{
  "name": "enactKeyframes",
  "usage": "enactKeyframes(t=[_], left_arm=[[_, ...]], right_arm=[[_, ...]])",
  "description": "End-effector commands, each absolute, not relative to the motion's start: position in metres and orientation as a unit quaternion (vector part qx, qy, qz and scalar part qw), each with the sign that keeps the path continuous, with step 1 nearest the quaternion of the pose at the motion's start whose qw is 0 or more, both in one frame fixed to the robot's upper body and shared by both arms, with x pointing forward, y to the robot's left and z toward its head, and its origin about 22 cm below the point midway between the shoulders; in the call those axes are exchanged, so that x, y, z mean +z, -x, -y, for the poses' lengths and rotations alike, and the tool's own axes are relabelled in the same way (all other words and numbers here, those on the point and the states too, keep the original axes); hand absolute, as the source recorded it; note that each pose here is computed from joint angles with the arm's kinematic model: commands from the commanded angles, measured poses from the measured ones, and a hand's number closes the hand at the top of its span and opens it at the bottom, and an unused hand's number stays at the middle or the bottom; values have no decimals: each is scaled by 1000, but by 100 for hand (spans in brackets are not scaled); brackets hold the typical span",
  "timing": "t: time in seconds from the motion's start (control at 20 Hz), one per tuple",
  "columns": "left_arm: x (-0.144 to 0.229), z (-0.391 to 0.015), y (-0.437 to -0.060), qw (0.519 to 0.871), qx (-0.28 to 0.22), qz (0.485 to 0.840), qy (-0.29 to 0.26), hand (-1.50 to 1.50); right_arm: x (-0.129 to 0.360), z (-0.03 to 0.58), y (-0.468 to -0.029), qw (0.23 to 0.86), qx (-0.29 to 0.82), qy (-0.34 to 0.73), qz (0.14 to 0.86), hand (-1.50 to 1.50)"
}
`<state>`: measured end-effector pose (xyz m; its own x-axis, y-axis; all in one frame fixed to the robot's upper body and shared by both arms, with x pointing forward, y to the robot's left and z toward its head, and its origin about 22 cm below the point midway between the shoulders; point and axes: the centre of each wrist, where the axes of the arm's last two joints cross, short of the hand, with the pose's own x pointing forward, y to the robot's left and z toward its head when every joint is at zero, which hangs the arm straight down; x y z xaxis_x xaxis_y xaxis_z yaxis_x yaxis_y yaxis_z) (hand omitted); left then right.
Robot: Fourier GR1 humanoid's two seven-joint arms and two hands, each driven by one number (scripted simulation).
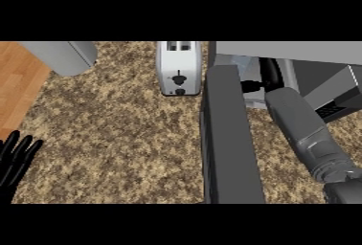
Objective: Pick up the milk, place it into the microwave and close the microwave
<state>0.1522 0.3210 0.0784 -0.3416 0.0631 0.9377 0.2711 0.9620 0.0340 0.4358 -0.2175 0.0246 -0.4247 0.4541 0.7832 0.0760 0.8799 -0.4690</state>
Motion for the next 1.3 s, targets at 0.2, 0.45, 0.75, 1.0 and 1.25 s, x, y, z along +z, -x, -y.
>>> enactKeyframes(t=[0.2, 0.45, 0.75, 1.0, 1.25], left_arm=[[76, -298, -169, 567, -103, 806, 137, 150], [73, -285, -166, 577, -119, 794, 150, 150], [79, -254, -177, 594, -129, 774, 178, 150], [79, -216, -185, 599, -134, 766, 191, 150], [71, -207, -208, 584, -183, 767, 191, 150]], right_arm=[[-8, 246, -415, 555, 128, 56, 820, -150], [-41, 264, -390, 580, 111, -20, 807, -150], [-75, 263, -362, 587, 86, -66, 802, -150], [-79, 285, -353, 595, 92, -61, 796, -150], [-91, 313, -329, 595, 84, -63, 796, -150]])
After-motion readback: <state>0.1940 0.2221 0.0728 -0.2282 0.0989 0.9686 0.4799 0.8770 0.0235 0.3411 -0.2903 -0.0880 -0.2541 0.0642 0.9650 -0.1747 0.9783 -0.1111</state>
